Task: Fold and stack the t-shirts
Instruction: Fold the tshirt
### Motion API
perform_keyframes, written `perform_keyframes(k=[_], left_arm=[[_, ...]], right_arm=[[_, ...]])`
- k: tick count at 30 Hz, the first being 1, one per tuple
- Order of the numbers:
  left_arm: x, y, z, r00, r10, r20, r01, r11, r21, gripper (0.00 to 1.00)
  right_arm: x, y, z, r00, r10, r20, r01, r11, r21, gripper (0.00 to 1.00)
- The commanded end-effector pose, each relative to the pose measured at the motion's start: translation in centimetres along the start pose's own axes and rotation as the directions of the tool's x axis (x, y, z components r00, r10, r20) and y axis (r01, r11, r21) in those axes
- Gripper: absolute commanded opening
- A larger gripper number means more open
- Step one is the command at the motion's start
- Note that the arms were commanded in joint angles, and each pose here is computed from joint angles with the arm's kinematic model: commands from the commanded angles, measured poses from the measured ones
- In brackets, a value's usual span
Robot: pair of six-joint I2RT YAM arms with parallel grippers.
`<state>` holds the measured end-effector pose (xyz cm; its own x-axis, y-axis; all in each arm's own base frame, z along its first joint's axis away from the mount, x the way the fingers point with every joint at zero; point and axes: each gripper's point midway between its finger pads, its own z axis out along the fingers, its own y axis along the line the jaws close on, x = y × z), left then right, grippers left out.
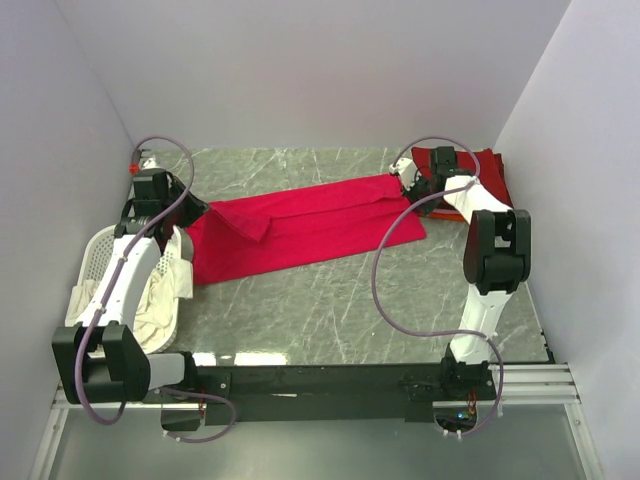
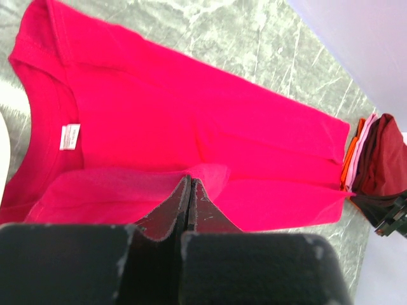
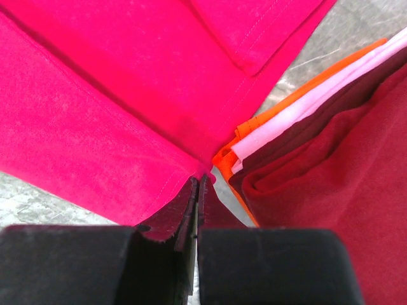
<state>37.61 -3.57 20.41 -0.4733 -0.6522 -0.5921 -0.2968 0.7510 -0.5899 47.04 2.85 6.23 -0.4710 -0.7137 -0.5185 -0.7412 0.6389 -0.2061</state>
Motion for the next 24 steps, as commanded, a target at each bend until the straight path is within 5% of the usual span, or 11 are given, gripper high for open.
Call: perform_keyframes(k=[1, 24], left_arm=[[-2.8, -2.1, -0.3, 0.997, 0.031, 0.072, -0.036, 0.997, 0.061, 0.00], [-3.1, -0.4, 1.4, 0.998, 0.018, 0.068, -0.019, 1.000, 0.016, 0.00]], right_arm=[[-1.8, -1.6, -0.6, 0.999, -0.005, 0.034, 0.003, 0.999, 0.053, 0.00], [-2.0, -2.3, 0.3, 1.000, 0.011, 0.016, -0.013, 0.997, 0.074, 0.01]])
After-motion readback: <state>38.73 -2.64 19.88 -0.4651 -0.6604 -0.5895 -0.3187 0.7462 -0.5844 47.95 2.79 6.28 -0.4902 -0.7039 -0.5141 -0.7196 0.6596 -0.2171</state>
